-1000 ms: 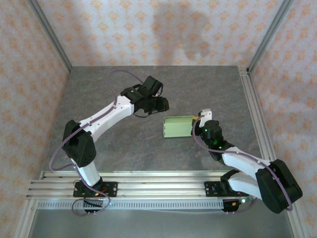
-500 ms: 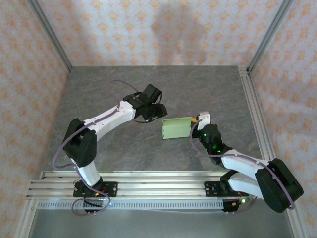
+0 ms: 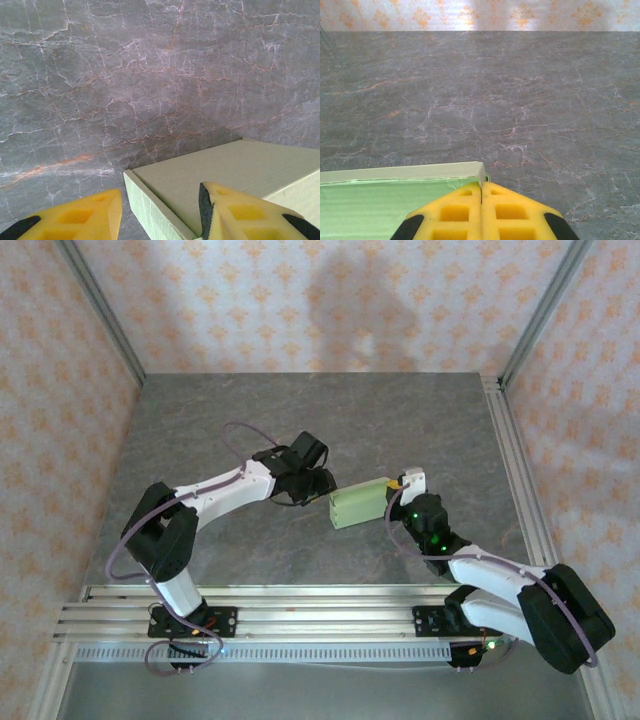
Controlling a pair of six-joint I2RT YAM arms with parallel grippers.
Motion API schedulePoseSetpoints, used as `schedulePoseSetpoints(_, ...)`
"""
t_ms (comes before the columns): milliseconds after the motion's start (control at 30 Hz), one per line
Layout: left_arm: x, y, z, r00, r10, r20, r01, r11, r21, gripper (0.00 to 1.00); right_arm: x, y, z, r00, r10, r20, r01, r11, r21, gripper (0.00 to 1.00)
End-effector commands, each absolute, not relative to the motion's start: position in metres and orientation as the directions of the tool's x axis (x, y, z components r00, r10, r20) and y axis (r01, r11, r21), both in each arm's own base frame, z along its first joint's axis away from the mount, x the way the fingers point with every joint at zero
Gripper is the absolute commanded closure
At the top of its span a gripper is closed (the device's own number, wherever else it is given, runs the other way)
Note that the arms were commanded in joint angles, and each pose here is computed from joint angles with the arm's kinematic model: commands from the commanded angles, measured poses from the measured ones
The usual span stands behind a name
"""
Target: Fold the paper box
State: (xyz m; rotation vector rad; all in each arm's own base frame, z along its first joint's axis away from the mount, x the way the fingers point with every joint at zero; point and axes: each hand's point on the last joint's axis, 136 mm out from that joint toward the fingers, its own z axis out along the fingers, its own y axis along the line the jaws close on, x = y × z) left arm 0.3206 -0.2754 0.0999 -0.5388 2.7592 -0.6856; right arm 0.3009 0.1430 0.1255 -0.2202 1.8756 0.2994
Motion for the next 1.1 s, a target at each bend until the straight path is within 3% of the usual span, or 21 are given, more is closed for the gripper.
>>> schedulePoseSetpoints(0,0.328,-0.270,0.116,-0.870,-0.438,-0.227,-0.276,0.813,-0.512,0.54,0.295,0.139,0.114,-0.341,-0.007,-0.940,-0.284,0.954,0.095,1.00)
schedulePoseSetpoints(133,0.344,-0.258,0.153,-0.836,-0.369,-0.406,-0.155,0.869,-0.471,0.47,0.298,0.140,0.123,-0.304,-0.009,-0.953,-0.292,0.953,0.084,1.00)
schedulePoseSetpoints(167,0.349,-0.254,0.166,-0.822,-0.343,-0.455,-0.117,0.883,-0.454,0.30,0.298,0.140,0.125,-0.294,-0.008,-0.956,-0.295,0.952,0.082,1.00)
schedulePoseSetpoints(200,0.352,-0.250,0.175,-0.810,-0.318,-0.493,-0.086,0.896,-0.436,0.19,0.298,0.141,0.126,-0.287,-0.011,-0.958,-0.303,0.950,0.080,1.00)
schedulePoseSetpoints(267,0.357,-0.248,0.197,-0.784,-0.231,-0.576,0.020,0.918,-0.396,0.05,0.297,0.145,0.127,-0.278,-0.025,-0.960,-0.329,0.942,0.070,1.00)
schedulePoseSetpoints(333,0.358,-0.251,0.215,-0.754,-0.098,-0.650,0.162,0.931,-0.328,0.00,0.297,0.146,0.128,-0.262,-0.023,-0.965,-0.333,0.940,0.068,1.00)
schedulePoseSetpoints(433,0.354,-0.263,0.233,-0.690,0.109,-0.716,0.379,0.897,-0.228,0.00,0.296,0.146,0.129,-0.243,-0.023,-0.970,-0.342,0.938,0.064,1.00)
schedulePoseSetpoints(567,0.339,-0.283,0.237,-0.544,0.370,-0.753,0.647,0.756,-0.095,0.00,0.294,0.149,0.129,-0.224,-0.021,-0.974,-0.363,0.929,0.063,1.00)
schedulePoseSetpoints(900,0.339,-0.305,0.224,-0.455,0.531,-0.715,0.786,0.617,-0.041,0.07,0.290,0.151,0.129,-0.168,-0.011,-0.986,-0.392,0.918,0.057,1.00)
schedulePoseSetpoints(1067,0.329,-0.312,0.206,-0.347,0.665,-0.661,0.871,0.489,0.034,0.23,0.290,0.153,0.121,-0.179,-0.030,-0.983,-0.404,0.914,0.046,1.00)
